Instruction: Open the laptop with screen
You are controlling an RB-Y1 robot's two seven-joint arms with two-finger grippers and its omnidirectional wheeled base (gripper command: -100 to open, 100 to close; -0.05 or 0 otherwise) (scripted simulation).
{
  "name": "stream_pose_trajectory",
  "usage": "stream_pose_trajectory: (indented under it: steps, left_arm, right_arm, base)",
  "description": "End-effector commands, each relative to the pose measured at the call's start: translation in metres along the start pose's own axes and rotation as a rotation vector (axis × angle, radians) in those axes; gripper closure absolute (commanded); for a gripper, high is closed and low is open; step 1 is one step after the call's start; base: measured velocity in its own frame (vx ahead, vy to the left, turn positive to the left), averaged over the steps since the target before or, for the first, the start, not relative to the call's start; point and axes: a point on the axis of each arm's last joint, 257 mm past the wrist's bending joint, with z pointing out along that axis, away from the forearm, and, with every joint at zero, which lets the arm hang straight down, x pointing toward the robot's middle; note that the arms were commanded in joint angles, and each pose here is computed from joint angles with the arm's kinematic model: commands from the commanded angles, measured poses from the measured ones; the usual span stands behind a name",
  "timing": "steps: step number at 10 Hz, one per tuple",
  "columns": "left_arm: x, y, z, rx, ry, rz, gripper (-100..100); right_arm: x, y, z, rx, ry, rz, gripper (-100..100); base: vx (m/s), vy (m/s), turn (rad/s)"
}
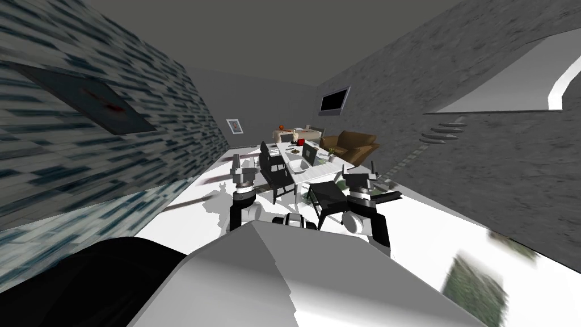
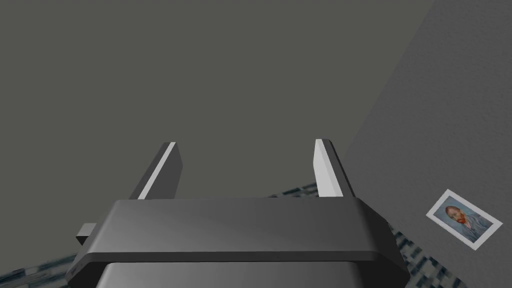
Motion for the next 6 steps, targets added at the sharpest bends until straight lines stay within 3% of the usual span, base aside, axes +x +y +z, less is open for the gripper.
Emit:
stream_pose_trajectory:
  steps: [1, 6]
  left_arm:
    - [0.000, 0.000, 0.000, 0.000, 0.000, 0.000, 0]
    - [0.000, 0.000, 0.000, 0.000, 0.000, 0.000, 0]
  right_arm:
    - [-0.013, -0.007, 0.003, 0.019, -0.028, 0.083, -100]
    - [-0.046, -0.030, 0.010, 0.067, -0.101, 0.273, -100]
  base:
    - [-0.018, -0.017, 0.104]
    - [-0.017, -0.019, 0.155]
